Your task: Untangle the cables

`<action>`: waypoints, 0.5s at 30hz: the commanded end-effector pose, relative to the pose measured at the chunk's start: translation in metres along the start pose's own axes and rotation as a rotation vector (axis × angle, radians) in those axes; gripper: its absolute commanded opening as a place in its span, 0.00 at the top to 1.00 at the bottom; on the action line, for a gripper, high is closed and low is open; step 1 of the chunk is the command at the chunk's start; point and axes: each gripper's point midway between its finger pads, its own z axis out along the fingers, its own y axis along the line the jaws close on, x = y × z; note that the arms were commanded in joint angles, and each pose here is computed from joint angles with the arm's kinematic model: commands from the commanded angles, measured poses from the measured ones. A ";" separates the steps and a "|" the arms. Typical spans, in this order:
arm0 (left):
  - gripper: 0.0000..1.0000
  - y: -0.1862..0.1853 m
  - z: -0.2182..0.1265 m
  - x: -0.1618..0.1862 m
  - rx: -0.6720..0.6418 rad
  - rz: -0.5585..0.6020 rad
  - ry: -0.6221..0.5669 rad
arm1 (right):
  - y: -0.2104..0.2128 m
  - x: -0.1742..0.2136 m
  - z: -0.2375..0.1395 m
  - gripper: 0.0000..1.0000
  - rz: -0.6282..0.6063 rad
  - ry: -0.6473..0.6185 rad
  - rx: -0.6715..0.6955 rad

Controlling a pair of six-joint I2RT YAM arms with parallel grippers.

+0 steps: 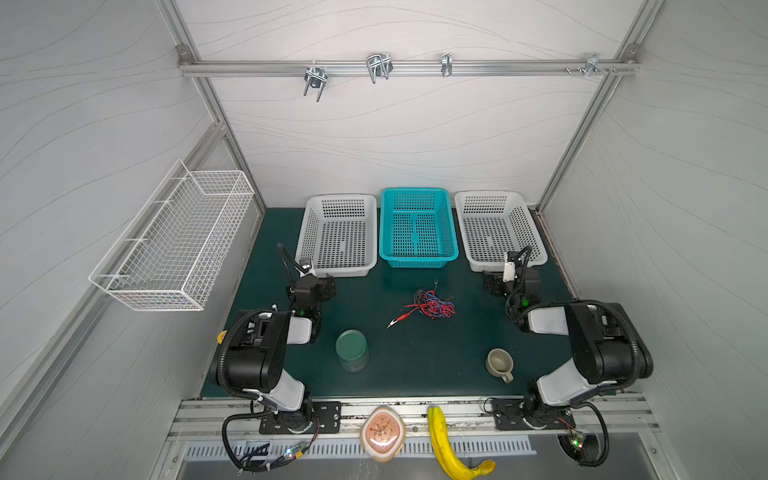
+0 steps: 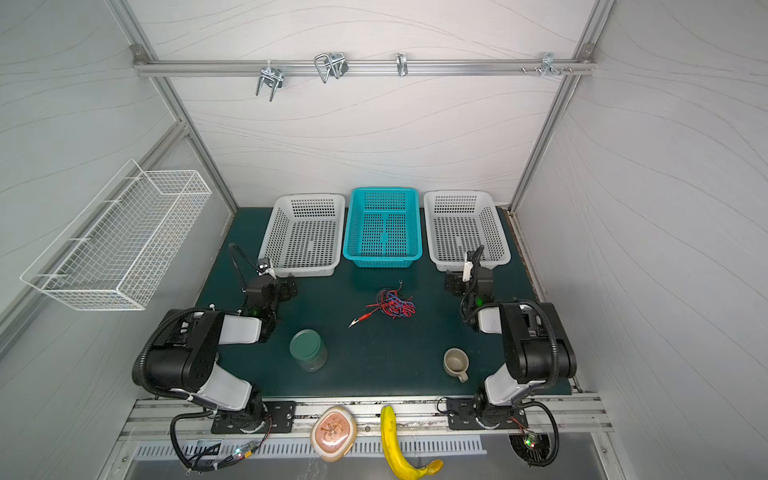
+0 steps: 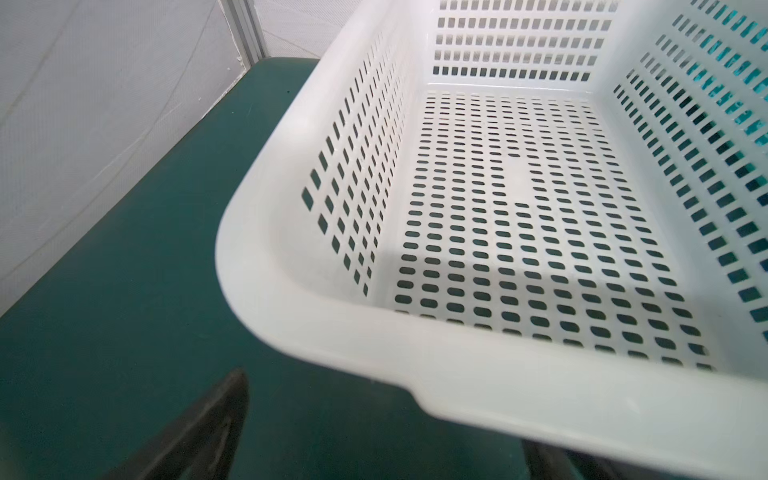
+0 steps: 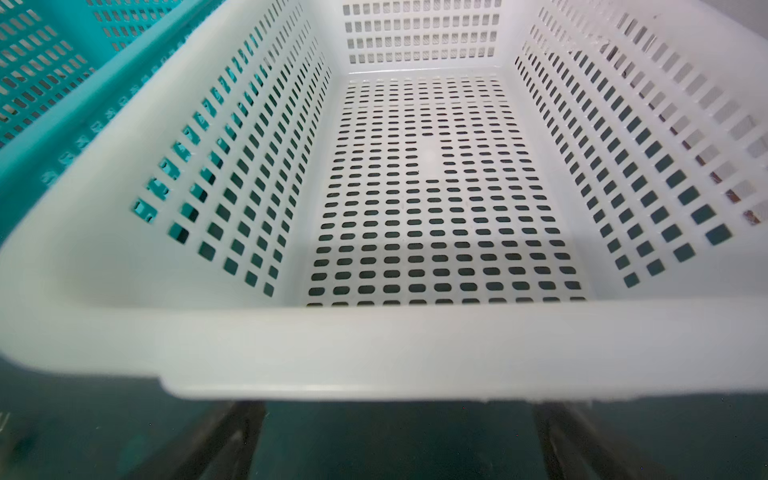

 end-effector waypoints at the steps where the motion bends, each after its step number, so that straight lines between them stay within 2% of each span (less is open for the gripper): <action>1: 0.00 0.001 0.005 -0.032 -0.012 -0.022 -0.097 | 0.001 -0.009 0.002 0.01 -0.024 -0.030 -0.012; 15: 0.00 0.001 0.005 -0.032 -0.013 -0.022 -0.097 | 0.001 -0.009 0.002 0.01 -0.024 -0.030 -0.011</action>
